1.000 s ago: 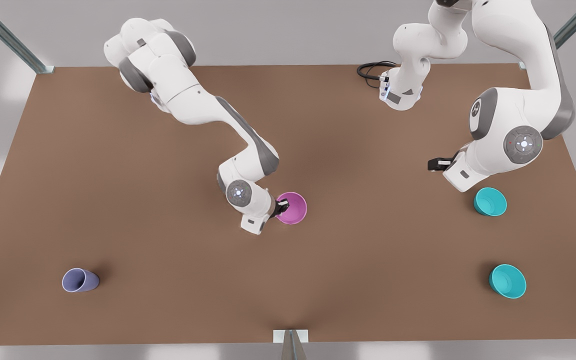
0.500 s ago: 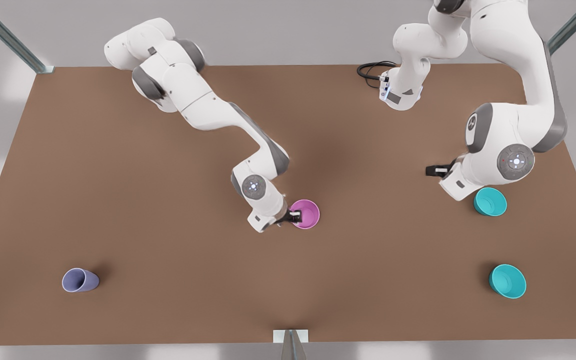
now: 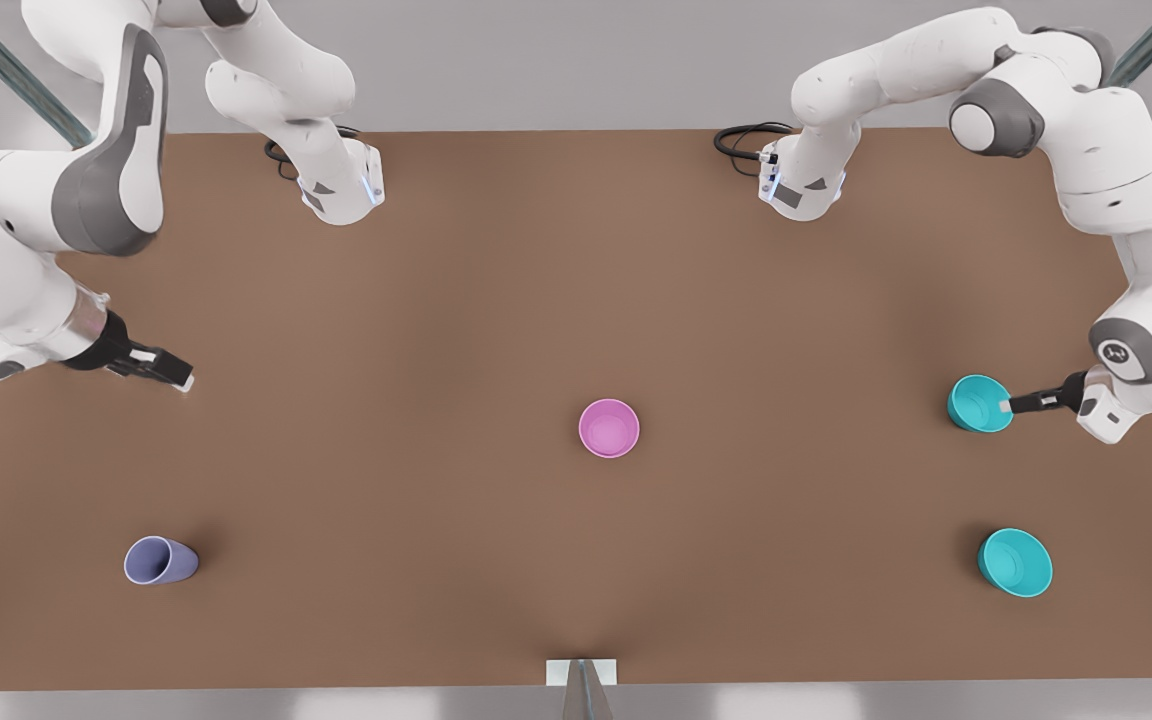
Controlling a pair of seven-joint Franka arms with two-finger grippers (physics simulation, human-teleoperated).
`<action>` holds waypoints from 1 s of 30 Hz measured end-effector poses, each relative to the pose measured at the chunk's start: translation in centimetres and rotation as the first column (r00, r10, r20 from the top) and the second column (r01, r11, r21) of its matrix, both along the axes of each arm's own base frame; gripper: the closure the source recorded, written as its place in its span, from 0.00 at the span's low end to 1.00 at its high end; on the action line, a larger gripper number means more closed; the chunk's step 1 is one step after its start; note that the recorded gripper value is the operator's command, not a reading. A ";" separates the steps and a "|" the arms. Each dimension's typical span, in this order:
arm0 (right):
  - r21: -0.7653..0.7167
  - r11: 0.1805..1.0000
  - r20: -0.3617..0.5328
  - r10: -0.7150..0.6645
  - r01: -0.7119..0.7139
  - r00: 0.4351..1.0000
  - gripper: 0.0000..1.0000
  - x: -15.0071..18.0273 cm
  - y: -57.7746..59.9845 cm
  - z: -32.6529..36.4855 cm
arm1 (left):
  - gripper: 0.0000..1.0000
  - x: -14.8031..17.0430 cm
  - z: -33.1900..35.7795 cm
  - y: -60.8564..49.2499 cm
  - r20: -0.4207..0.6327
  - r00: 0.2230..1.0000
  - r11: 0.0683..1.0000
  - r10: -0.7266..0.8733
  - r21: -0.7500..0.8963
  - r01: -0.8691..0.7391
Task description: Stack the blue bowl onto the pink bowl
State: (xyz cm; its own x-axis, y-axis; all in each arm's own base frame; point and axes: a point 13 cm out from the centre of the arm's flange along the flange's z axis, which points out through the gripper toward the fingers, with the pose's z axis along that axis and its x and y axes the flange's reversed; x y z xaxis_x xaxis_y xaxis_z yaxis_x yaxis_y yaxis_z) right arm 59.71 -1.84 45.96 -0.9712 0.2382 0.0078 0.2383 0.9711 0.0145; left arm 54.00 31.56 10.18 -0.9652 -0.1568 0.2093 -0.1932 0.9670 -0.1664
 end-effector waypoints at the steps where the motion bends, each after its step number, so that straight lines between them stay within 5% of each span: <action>1: -0.004 1.000 -0.018 0.019 -0.020 1.000 0.00 -0.5 -0.1 -0.1 | 0.00 -0.1 -0.9 0.2 0.007 1.000 1.000 -0.021 -0.004 0.021; 4: -0.007 0.997 -0.061 0.073 -0.073 0.995 0.00 -1.4 0.0 -0.6 | 0.05 -0.5 -3.4 0.4 0.014 0.996 0.996 -0.089 -0.019 0.089; 6: -0.004 0.995 -0.082 0.103 -0.104 0.991 0.00 -1.8 0.1 -1.0 | 0.29 -0.9 -4.4 0.3 0.020 0.991 0.991 -0.130 -0.028 0.130; 8: -0.001 0.992 -0.098 0.129 -0.130 0.987 0.00 -2.1 0.1 -1.3 | 0.77 -0.8 -4.6 0.3 0.033 0.985 0.985 -0.168 -0.031 0.169; 15: 0.018 0.980 -0.125 0.200 -0.200 0.972 0.00 -2.6 0.1 -1.8 | 0.79 0.6 -2.7 -0.6 0.083 0.953 0.955 -0.291 -0.029 0.294; 21: 0.027 0.970 -0.130 0.244 -0.243 0.961 0.00 -2.8 0.2 -1.9 | 0.79 10.6 13.8 -24.9 0.207 0.777 0.800 -0.595 0.063 0.596; 25: 0.032 0.964 -0.133 0.267 -0.265 0.955 0.00 -2.8 0.2 -2.0 | 0.79 7.4 13.4 -50.3 0.138 0.630 0.639 -0.764 0.029 0.769; 30: 0.036 0.958 -0.135 0.288 -0.285 0.948 0.00 -2.9 0.2 -2.1 | 0.79 6.1 9.7 -66.8 0.063 0.670 0.671 -0.739 -0.008 0.741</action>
